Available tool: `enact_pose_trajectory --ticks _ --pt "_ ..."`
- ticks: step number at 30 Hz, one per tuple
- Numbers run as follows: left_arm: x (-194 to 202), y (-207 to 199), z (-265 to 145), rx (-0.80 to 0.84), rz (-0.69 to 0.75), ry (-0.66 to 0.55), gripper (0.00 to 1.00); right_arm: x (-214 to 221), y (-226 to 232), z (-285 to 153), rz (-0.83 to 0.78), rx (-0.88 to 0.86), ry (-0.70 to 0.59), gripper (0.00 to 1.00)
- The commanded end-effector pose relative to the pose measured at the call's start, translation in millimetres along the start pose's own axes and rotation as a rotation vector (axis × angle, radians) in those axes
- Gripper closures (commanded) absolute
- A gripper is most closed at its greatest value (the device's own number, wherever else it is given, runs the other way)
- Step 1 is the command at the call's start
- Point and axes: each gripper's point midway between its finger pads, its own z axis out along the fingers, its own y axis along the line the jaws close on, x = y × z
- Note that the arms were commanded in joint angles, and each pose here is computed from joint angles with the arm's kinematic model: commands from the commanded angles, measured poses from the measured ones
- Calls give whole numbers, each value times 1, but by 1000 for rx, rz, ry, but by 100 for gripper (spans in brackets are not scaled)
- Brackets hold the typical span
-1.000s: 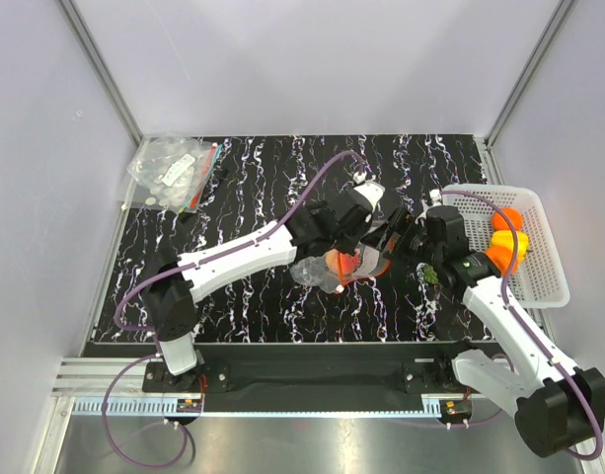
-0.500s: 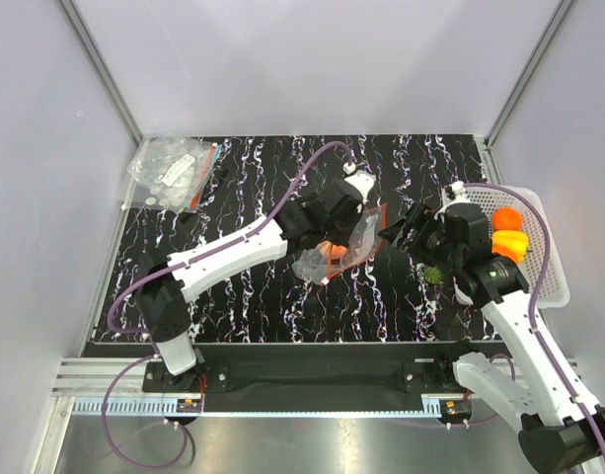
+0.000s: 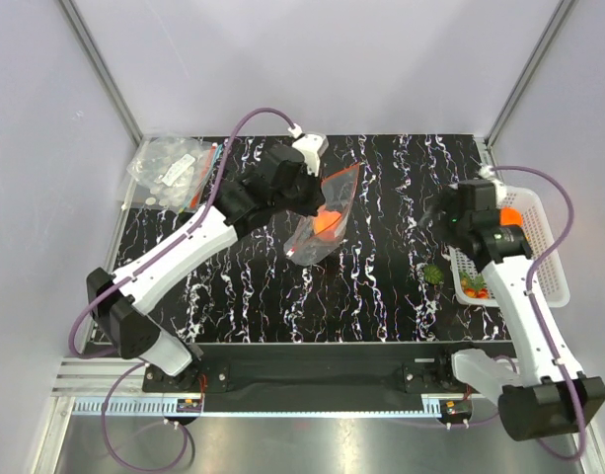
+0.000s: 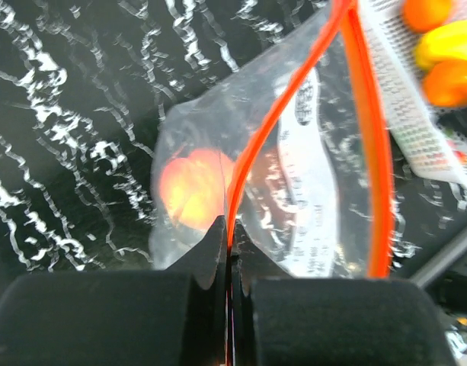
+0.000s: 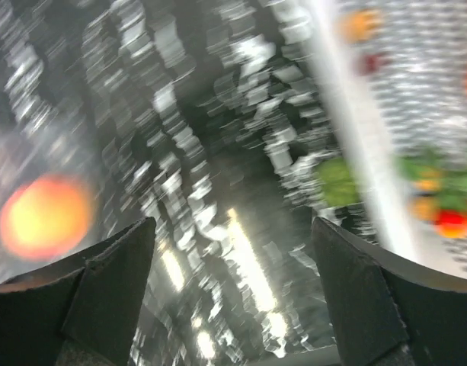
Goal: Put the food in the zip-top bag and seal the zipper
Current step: Pick up the fake fruit from the bin.
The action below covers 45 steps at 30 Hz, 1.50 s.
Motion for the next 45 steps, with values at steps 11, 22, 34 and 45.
enact_pose_trajectory --ticks 11,22,34,45 --pt "31 -8 29 -2 44 48 100 -58 -179 -3 322 666 -222 0" --pt "37 -19 32 -5 71 64 100 -47 -223 64 657 643 -82 0" --pt "32 -22 26 -24 79 48 100 -32 -248 119 761 659 -47 0" --pt "32 -24 25 -34 92 57 100 -22 -254 149 828 651 -22 6"
